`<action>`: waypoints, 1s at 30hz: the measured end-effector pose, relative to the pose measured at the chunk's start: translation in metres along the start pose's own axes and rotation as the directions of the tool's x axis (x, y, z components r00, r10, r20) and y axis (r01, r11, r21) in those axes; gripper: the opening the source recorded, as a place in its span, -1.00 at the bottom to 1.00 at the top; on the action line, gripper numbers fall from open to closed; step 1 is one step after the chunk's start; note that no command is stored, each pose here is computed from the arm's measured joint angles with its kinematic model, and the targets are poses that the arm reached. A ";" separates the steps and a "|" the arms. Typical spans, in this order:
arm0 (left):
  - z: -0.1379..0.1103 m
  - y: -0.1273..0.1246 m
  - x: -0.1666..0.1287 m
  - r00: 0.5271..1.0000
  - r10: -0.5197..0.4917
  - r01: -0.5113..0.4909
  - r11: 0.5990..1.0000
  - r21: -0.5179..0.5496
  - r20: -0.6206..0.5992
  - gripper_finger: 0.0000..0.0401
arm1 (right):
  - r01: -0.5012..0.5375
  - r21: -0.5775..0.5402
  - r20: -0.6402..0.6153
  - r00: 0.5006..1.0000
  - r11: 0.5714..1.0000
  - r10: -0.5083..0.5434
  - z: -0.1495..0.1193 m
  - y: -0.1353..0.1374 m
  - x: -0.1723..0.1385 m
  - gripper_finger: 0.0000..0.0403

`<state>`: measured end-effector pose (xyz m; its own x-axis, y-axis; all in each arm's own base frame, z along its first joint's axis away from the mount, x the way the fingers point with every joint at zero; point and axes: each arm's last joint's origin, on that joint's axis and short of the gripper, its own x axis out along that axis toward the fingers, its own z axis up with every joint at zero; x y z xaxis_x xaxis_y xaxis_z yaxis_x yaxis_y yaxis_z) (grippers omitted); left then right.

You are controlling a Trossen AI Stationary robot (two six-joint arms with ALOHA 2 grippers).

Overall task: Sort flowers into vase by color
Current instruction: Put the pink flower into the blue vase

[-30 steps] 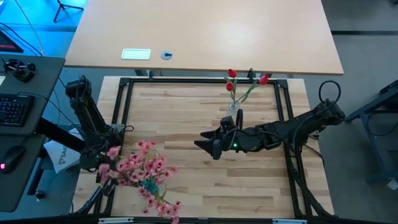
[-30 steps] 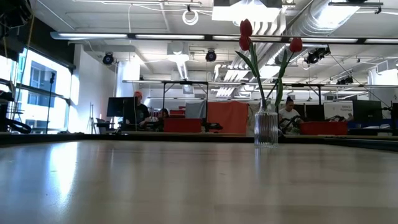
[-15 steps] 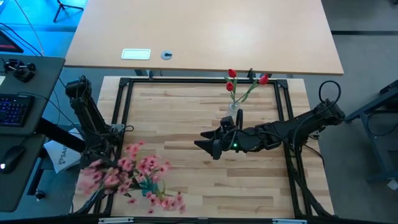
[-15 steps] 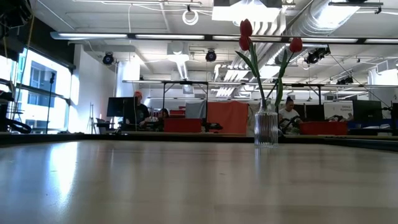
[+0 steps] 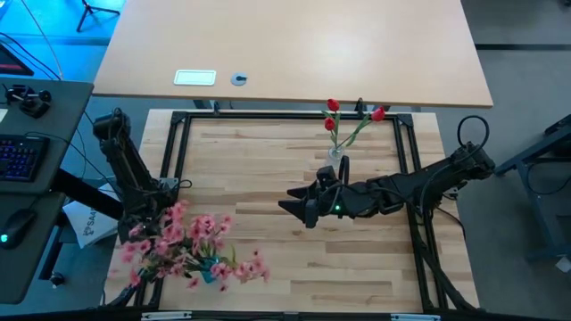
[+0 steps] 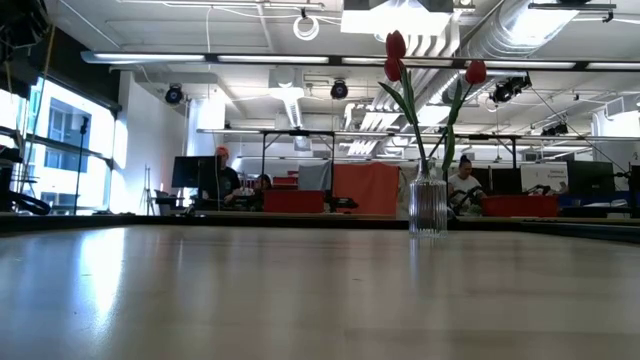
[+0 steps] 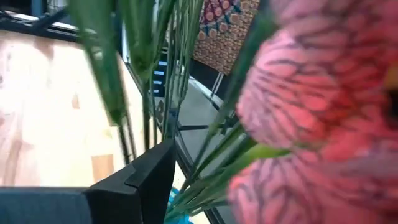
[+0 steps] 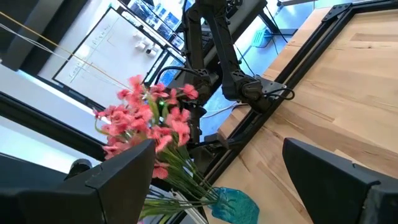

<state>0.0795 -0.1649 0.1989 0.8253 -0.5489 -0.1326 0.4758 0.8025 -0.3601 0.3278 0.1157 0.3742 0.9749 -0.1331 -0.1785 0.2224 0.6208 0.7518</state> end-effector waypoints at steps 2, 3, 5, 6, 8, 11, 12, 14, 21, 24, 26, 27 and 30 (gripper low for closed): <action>0.005 -0.002 0.002 1.000 -0.017 0.017 1.000 -0.006 -0.004 0.06 | -0.006 0.003 0.004 1.000 1.000 0.006 0.000 0.001 0.000 0.73; 0.008 -0.003 0.003 1.000 -0.026 0.026 1.000 -0.007 -0.009 0.06 | -0.007 0.003 0.005 1.000 1.000 0.007 0.001 0.001 0.000 0.73; 0.013 -0.005 0.006 0.999 -0.028 0.028 1.000 0.010 -0.043 0.06 | -0.009 -0.001 0.006 1.000 1.000 0.009 0.001 0.001 0.000 0.73; 0.014 -0.006 0.007 0.997 -0.025 0.027 0.999 0.024 -0.070 0.06 | -0.009 -0.001 0.006 1.000 1.000 0.009 0.001 0.001 0.000 0.73; 0.019 -0.009 0.008 0.993 -0.028 0.033 0.999 0.043 -0.118 0.06 | -0.009 -0.002 0.006 1.000 1.000 0.009 0.001 0.001 0.000 0.73; 0.029 -0.012 0.008 0.984 -0.032 0.043 0.997 0.063 -0.177 0.06 | -0.008 -0.004 0.005 1.000 1.000 0.008 0.001 0.001 0.000 0.73; 0.031 -0.013 0.008 0.980 -0.029 0.044 0.996 0.072 -0.197 0.06 | -0.008 -0.005 0.005 1.000 1.000 0.008 0.001 0.001 0.000 0.73; 0.036 -0.014 0.005 0.970 -0.025 0.048 0.995 0.089 -0.241 0.06 | -0.007 -0.007 0.005 1.000 1.000 0.007 0.001 0.001 0.000 0.73; 0.059 -0.018 -0.007 0.968 -0.024 0.049 0.995 0.093 -0.249 0.06 | -0.008 -0.030 0.004 1.000 1.000 0.008 0.000 0.001 0.000 0.73; 0.069 -0.018 -0.012 0.975 -0.034 0.053 0.995 0.080 -0.220 0.06 | -0.008 -0.032 0.002 1.000 0.999 0.008 0.000 0.001 0.000 0.73; 0.074 -0.019 -0.016 0.979 -0.047 0.063 0.995 0.074 -0.199 0.06 | -0.006 -0.034 0.000 1.000 0.999 0.006 0.000 0.001 0.000 0.73; 0.077 -0.019 -0.017 0.981 -0.052 0.066 0.995 0.069 -0.189 0.06 | -0.007 -0.034 -0.001 1.000 0.999 0.007 0.000 0.001 0.000 0.73; 0.081 -0.019 -0.020 0.985 -0.049 0.061 0.996 0.070 -0.167 0.06 | -0.007 -0.034 -0.001 1.000 0.999 0.007 0.000 0.001 0.000 0.73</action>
<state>0.0792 -0.1500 0.2830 0.7386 -0.6188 -0.2674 0.5454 0.7817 -0.3025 0.3279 0.1162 0.3747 0.9765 -0.1275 -0.1739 0.2148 0.6475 0.7312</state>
